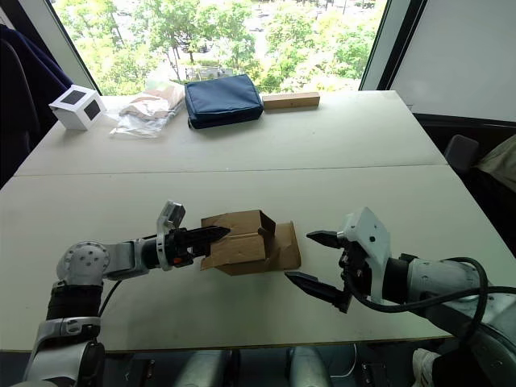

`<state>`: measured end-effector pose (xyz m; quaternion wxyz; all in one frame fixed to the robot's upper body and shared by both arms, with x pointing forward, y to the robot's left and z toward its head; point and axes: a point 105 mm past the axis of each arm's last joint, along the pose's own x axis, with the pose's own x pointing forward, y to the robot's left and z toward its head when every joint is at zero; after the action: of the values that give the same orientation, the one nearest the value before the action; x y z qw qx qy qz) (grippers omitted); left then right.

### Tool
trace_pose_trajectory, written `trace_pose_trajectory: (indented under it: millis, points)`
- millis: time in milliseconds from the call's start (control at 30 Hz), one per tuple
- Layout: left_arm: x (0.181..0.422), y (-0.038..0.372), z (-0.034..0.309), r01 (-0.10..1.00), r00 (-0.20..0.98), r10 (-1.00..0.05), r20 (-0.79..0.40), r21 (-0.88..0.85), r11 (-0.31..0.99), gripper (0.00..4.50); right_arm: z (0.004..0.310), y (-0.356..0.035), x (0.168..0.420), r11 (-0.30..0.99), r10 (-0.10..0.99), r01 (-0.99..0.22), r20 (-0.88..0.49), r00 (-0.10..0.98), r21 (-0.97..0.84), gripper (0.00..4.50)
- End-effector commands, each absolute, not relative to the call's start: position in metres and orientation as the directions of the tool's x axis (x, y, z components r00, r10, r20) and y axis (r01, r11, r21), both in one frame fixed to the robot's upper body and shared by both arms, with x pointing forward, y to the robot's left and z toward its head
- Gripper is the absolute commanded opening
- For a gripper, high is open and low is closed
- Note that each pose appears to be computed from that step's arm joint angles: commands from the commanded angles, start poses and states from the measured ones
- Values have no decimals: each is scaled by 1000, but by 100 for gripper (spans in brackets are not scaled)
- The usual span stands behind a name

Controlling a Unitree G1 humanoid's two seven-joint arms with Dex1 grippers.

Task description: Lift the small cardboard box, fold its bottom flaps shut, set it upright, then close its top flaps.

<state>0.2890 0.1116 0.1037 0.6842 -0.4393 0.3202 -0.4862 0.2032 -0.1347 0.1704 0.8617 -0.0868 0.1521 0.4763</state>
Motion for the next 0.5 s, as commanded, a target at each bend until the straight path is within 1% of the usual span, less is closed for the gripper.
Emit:
trace_pose_trajectory:
  millis: [33,200,300,500]
  points:
    - [296,109,112,414,327,-945,27,-902,118,450,179,-130,199,515,803,-856,-326,499,-41,447]
    - [302,107,111,423,334,-942,23,-897,129,450,179,-129,199,518,802,-854,-324,501,-39,447]
    - [302,103,109,425,318,-948,21,-897,123,450,177,-130,200,523,799,-851,-326,505,-37,447]
    - [302,93,116,442,297,-953,61,-893,80,450,176,-129,200,528,797,-848,-324,510,-35,447]
